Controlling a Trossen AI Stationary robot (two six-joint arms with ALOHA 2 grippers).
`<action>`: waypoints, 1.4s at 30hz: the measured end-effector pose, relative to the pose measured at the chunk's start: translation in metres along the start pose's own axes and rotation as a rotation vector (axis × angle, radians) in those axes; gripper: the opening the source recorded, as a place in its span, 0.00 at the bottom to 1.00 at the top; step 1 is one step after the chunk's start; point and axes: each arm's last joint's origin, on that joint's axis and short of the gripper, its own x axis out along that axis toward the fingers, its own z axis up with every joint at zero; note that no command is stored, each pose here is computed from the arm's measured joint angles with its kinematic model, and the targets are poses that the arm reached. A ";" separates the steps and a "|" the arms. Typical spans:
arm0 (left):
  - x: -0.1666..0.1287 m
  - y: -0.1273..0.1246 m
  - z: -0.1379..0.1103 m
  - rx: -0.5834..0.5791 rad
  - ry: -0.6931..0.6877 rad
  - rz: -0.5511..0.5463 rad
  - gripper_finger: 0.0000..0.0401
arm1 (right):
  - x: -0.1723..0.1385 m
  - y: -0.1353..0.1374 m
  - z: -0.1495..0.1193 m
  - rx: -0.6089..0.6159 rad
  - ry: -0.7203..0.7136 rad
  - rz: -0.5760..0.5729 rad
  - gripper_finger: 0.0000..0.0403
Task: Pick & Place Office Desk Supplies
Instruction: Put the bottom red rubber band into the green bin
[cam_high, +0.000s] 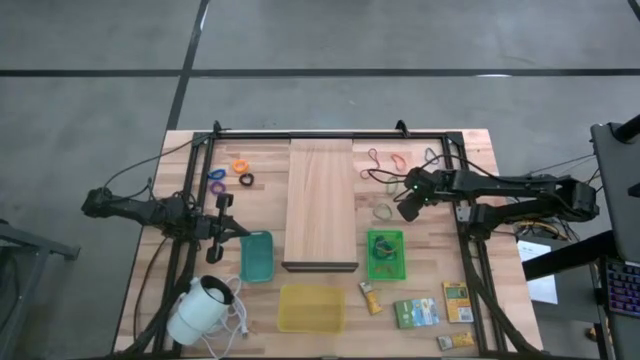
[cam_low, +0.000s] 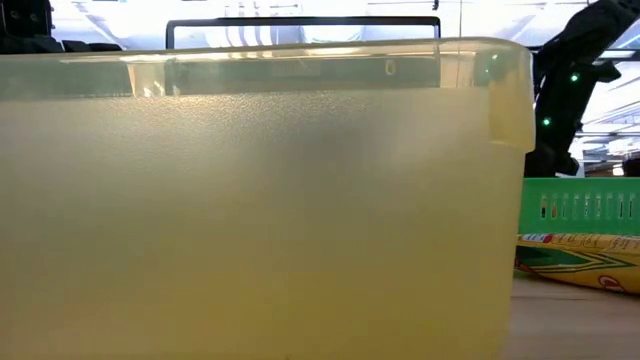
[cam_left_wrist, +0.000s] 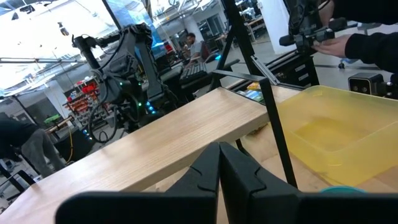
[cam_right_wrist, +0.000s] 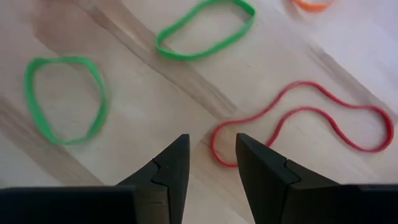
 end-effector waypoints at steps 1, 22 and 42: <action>0.000 0.000 0.000 0.000 0.000 0.000 0.03 | 0.001 0.000 -0.001 0.003 0.001 -0.001 0.32; 0.000 0.000 0.000 0.000 0.001 0.001 0.03 | 0.018 -0.003 -0.015 0.008 -0.030 0.006 0.31; 0.000 0.000 0.000 0.000 0.000 0.000 0.03 | 0.034 -0.007 -0.027 -0.004 -0.118 0.021 0.19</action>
